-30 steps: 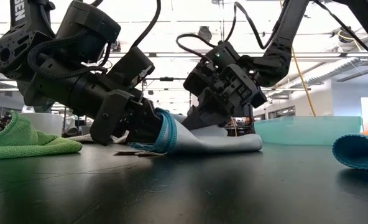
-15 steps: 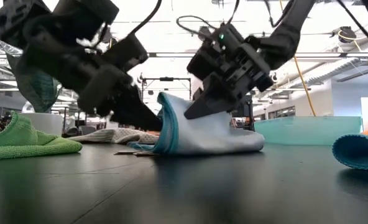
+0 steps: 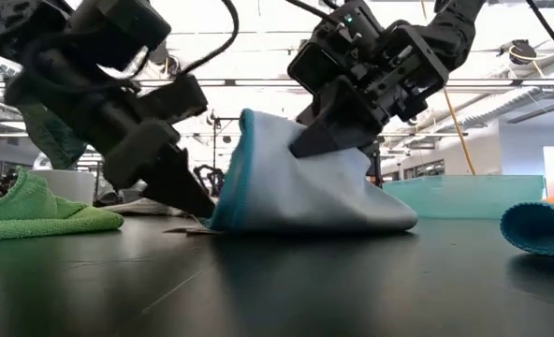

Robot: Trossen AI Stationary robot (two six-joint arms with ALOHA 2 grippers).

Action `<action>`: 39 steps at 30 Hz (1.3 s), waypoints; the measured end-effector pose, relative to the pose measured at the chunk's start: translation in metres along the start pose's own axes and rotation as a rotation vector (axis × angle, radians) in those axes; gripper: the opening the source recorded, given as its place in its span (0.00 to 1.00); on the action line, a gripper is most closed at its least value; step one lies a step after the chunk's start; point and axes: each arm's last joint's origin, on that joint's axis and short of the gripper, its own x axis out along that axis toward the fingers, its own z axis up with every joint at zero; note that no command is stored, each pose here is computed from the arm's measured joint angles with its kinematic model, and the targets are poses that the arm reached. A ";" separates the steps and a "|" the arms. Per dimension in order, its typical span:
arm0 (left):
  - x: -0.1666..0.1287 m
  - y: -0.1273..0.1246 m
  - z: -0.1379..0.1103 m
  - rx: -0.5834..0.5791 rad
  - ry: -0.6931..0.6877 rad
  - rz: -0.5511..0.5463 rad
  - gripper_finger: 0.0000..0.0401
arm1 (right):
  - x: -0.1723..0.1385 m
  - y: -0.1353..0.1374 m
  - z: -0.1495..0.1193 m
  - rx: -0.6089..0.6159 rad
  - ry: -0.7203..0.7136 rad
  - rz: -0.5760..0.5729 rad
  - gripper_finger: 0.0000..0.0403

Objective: Fold microfiber towels
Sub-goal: Fold the light blue microfiber cloth

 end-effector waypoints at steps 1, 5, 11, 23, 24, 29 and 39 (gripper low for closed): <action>0.002 0.002 -0.001 0.003 0.002 0.012 0.06 | 0.000 0.000 0.001 -0.007 -0.010 -0.017 0.01; 0.010 0.005 0.000 0.007 -0.024 0.017 0.06 | -0.001 -0.004 0.001 -0.004 -0.013 -0.089 0.01; 0.016 0.003 0.000 0.040 -0.057 -0.001 0.06 | 0.000 -0.010 -0.004 0.015 0.008 -0.211 0.01; 0.016 0.002 0.002 0.049 -0.083 -0.012 0.06 | -0.001 -0.026 -0.011 0.041 0.006 -0.364 0.01; 0.016 0.002 0.002 0.049 -0.084 -0.012 0.06 | -0.002 -0.027 -0.012 0.050 0.012 -0.368 0.01; 0.009 0.004 0.007 0.034 -0.081 -0.009 0.06 | -0.002 -0.028 -0.011 0.055 0.011 -0.369 0.01; -0.009 0.009 0.015 -0.042 -0.067 0.052 0.06 | -0.003 -0.030 -0.014 0.068 0.034 -0.459 0.01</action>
